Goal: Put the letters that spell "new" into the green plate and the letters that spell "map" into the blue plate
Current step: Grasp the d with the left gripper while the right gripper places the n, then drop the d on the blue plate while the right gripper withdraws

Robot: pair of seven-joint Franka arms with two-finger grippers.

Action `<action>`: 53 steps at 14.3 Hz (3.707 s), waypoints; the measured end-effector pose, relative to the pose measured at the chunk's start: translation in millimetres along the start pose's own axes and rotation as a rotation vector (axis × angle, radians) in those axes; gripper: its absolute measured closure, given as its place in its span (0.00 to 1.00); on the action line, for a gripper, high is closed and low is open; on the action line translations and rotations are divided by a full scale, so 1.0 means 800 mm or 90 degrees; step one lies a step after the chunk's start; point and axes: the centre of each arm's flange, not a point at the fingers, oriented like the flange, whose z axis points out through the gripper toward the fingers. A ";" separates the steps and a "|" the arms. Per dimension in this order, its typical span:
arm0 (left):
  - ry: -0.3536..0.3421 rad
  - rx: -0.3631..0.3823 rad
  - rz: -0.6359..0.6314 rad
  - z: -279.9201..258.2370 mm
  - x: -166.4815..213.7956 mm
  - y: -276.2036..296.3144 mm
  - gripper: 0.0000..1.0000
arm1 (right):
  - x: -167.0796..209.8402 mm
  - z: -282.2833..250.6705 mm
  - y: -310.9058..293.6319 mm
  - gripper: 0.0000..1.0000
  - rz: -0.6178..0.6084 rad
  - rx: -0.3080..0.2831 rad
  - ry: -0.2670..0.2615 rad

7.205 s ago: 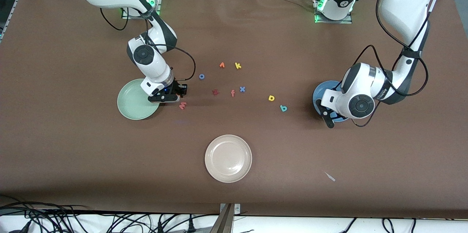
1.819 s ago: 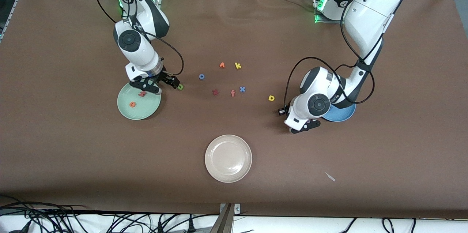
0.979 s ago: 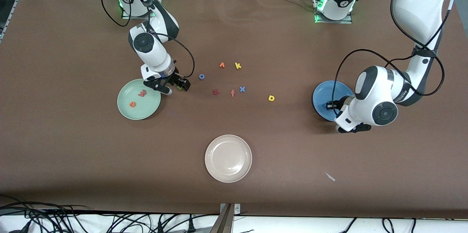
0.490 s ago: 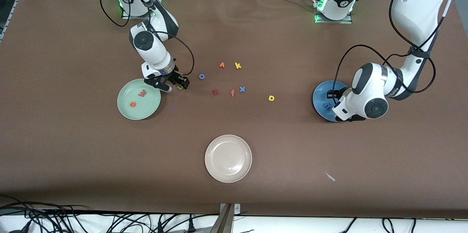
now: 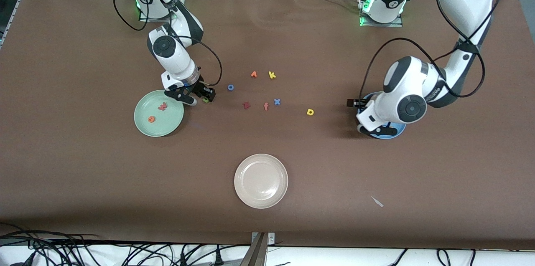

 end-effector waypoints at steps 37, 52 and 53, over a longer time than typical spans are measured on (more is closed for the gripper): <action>0.064 0.160 0.200 -0.004 0.031 0.006 0.72 | 0.243 -0.459 0.064 0.00 -0.195 -0.106 -0.067; 0.032 0.127 0.252 0.011 0.041 -0.155 0.10 | 0.255 -0.536 0.118 0.00 -0.224 -0.106 -0.125; 0.044 0.133 0.251 -0.009 0.039 -0.151 0.01 | 0.255 -0.536 0.117 0.00 -0.224 -0.107 -0.125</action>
